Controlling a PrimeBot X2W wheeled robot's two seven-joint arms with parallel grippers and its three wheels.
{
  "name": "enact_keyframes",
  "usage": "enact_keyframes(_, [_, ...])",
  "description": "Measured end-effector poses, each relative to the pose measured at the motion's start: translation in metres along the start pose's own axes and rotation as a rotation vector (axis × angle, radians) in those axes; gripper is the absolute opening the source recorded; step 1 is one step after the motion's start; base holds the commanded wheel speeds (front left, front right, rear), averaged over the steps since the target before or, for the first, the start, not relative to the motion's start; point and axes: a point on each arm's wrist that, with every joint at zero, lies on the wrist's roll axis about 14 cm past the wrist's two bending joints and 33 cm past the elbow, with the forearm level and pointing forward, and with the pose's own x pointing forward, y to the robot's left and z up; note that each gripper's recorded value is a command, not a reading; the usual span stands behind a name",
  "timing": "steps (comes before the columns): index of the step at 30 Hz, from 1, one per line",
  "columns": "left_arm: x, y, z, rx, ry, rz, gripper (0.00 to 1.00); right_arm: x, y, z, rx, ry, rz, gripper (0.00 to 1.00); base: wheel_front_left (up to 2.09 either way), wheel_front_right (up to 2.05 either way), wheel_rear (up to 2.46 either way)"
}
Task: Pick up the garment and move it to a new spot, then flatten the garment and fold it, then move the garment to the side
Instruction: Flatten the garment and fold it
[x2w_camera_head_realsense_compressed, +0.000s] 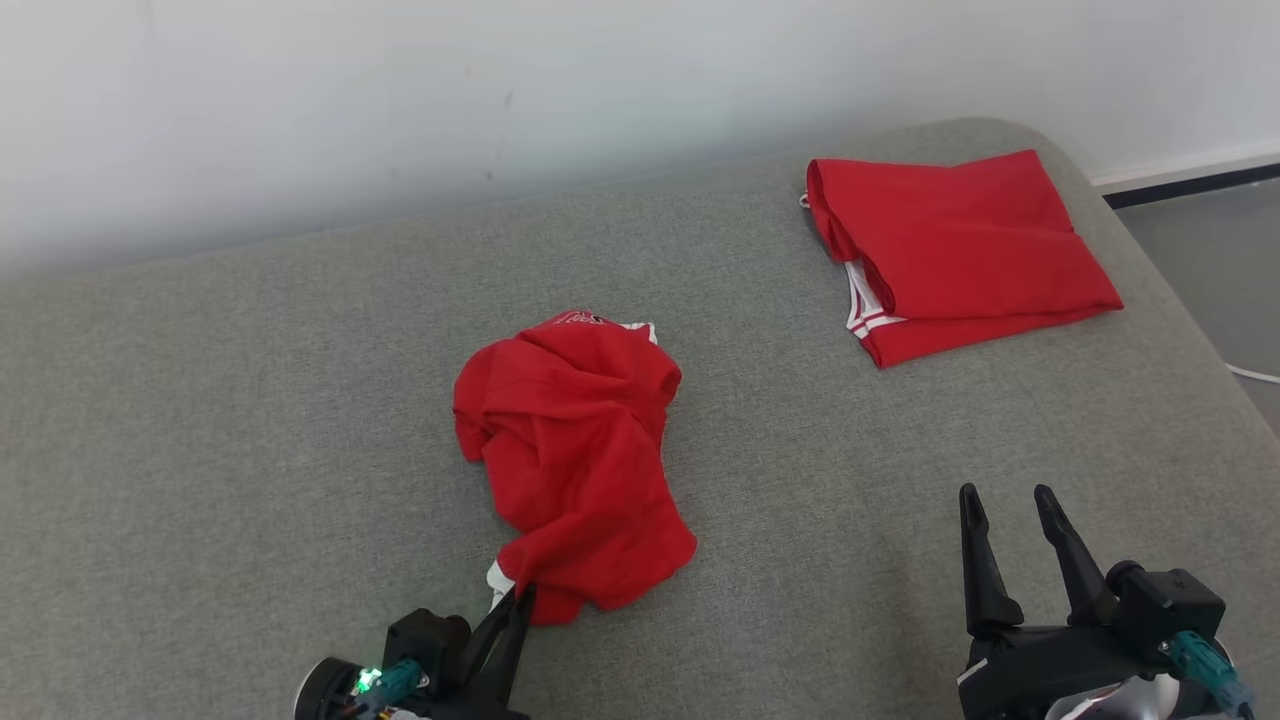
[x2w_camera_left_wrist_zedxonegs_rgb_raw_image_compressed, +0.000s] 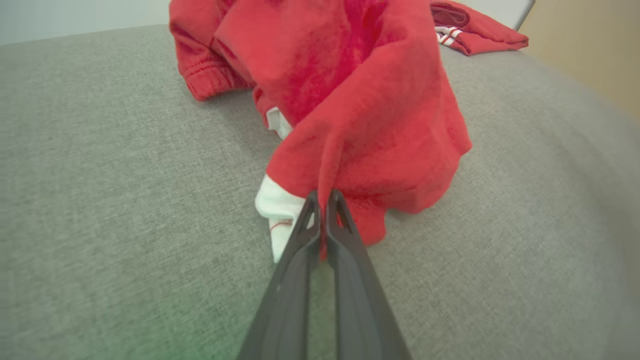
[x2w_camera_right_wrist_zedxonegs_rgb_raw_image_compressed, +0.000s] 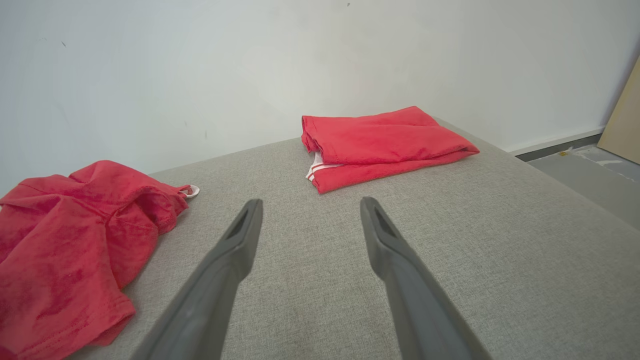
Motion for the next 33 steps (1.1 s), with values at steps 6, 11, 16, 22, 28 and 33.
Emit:
enact_keyframes(6, [-0.001, 0.007, 0.024, -0.015, -0.076, 0.027, 0.00, 0.002, 0.004, 0.003, 0.002, -0.010, 0.013, 1.00, 0.00, 0.00, 0.00])
enact_keyframes(11, [-0.015, 0.026, 0.074, 0.020, -0.234, 0.080, 0.00, 0.001, 0.011, -0.002, 0.008, 0.003, 0.036, 1.00, 0.00, 0.00, 0.00])
enact_keyframes(16, [-0.047, 0.037, 0.082, 0.067, -0.268, 0.125, 0.00, 0.003, 0.028, -0.002, 0.018, 0.002, 0.085, 1.00, 0.00, 0.00, 0.00])
enact_keyframes(22, [-0.092, 0.072, 0.105, 0.103, -0.341, 0.292, 0.00, 0.007, 0.047, -0.001, 0.023, -0.001, 0.142, 1.00, 0.00, 0.00, 0.00])
enact_keyframes(28, [-0.137, 0.102, 0.109, 0.124, -0.353, 0.454, 0.00, 0.006, 0.059, 0.002, 0.028, -0.009, 0.179, 1.00, 0.00, 0.00, 0.00])
enact_keyframes(33, [-0.146, 0.112, 0.091, 0.067, -0.317, 0.501, 0.00, 0.004, 0.059, 0.000, 0.030, -0.001, 0.179, 1.00, 0.00, 0.00, 0.00])
